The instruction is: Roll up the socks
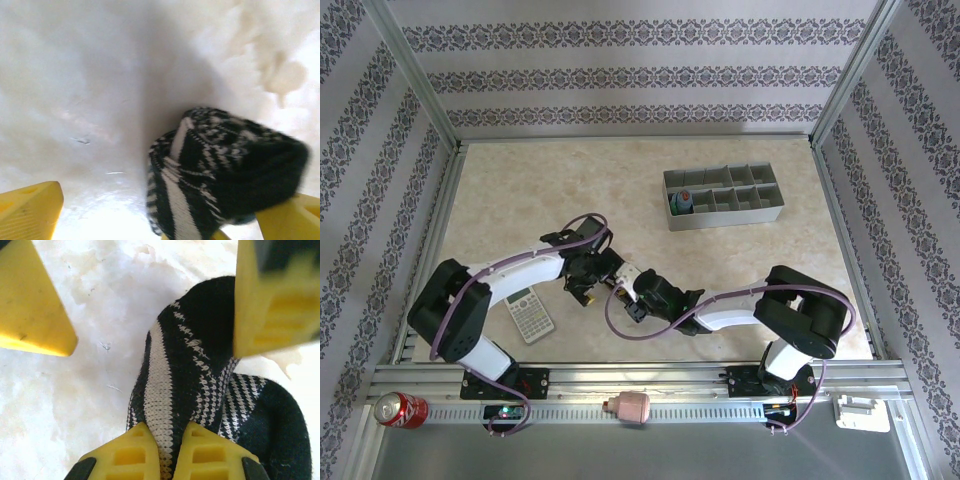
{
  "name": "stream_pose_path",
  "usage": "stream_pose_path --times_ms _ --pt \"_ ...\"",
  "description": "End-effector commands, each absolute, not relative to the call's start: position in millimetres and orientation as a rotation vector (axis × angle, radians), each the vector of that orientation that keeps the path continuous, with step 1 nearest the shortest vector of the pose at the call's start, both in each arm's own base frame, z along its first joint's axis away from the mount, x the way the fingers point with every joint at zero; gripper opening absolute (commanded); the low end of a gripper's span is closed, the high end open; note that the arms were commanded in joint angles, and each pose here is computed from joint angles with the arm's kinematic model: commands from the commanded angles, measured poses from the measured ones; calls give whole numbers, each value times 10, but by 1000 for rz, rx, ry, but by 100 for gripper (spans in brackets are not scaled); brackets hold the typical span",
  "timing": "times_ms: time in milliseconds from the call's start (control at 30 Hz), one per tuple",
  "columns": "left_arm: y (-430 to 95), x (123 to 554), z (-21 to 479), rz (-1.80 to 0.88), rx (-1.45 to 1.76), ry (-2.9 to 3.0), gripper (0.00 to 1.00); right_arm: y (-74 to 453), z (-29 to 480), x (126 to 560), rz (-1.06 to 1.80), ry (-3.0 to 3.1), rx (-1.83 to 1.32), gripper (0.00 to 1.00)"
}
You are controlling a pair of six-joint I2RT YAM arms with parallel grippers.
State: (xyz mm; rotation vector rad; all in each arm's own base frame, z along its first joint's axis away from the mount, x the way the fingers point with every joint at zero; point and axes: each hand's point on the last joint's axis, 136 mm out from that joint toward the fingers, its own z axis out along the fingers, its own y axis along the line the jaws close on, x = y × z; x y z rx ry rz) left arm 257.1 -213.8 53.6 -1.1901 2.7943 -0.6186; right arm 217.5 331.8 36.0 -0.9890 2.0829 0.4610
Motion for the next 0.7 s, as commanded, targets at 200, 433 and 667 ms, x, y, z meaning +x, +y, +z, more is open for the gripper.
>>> stream_pose_path --times_ms 200,433,667 --pt "-2151 2851 833 -813 -1042 2607 88 2403 -671 1559 401 2593 -938 0" --pt "-2219 2736 773 -914 -918 2624 72 2281 -819 1477 454 2694 -779 0" --pt "-2415 2745 662 -954 -808 2664 67 2078 -986 1336 447 2792 -649 0"
